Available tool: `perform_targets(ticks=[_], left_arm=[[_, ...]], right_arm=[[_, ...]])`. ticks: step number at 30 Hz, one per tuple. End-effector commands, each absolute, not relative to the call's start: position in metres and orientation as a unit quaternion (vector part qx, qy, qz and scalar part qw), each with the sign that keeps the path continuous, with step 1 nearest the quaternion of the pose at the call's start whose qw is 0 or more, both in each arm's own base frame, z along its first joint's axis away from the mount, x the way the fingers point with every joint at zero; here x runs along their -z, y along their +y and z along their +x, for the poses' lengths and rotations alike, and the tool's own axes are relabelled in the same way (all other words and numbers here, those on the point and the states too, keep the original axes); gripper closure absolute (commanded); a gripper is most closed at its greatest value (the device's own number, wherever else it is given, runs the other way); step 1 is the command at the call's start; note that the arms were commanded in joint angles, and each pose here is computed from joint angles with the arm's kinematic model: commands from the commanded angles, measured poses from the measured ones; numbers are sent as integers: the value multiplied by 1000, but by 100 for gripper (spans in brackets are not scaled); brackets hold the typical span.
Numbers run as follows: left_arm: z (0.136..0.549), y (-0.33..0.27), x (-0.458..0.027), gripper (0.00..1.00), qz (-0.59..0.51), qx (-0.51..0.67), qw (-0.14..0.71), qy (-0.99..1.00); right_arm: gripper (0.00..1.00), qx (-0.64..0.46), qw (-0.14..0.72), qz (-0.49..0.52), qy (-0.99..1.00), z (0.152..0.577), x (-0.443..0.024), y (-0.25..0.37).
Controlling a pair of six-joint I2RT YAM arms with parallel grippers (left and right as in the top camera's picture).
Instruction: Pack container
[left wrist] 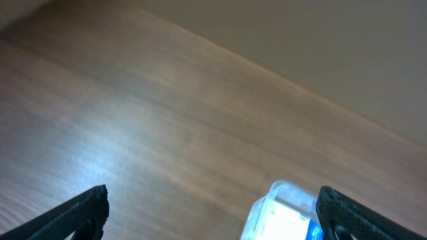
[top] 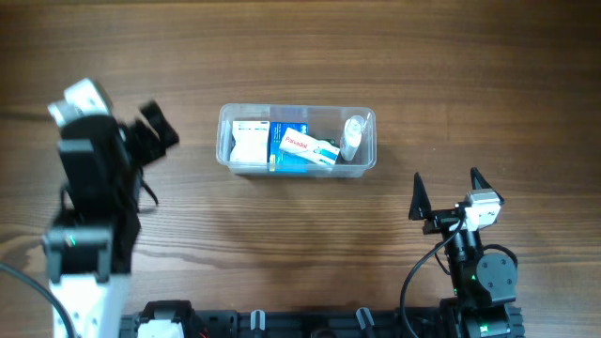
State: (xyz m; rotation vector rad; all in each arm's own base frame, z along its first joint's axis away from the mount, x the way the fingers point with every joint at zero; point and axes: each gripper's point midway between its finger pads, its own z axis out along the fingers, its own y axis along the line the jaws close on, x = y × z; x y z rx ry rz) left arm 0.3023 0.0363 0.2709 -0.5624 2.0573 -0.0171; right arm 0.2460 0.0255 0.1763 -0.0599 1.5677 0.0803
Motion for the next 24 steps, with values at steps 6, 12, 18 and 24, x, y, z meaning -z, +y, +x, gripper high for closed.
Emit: perform_targets(ticks=[6, 12, 18, 24], left_arm=[[244, 37, -180, 0, -247, 31, 545, 800], [247, 35, -177, 0, -242, 73, 638, 727], [248, 29, -171, 0, -228, 91, 658, 712], [245, 29, -163, 0, -217, 83, 668, 707]], right_arm=[[0, -27, 712, -26, 701, 246, -179, 22], [0, -27, 712, -26, 701, 246, -179, 22], [0, -27, 712, -25, 701, 246, -179, 22], [0, -27, 712, -25, 701, 246, -179, 22]])
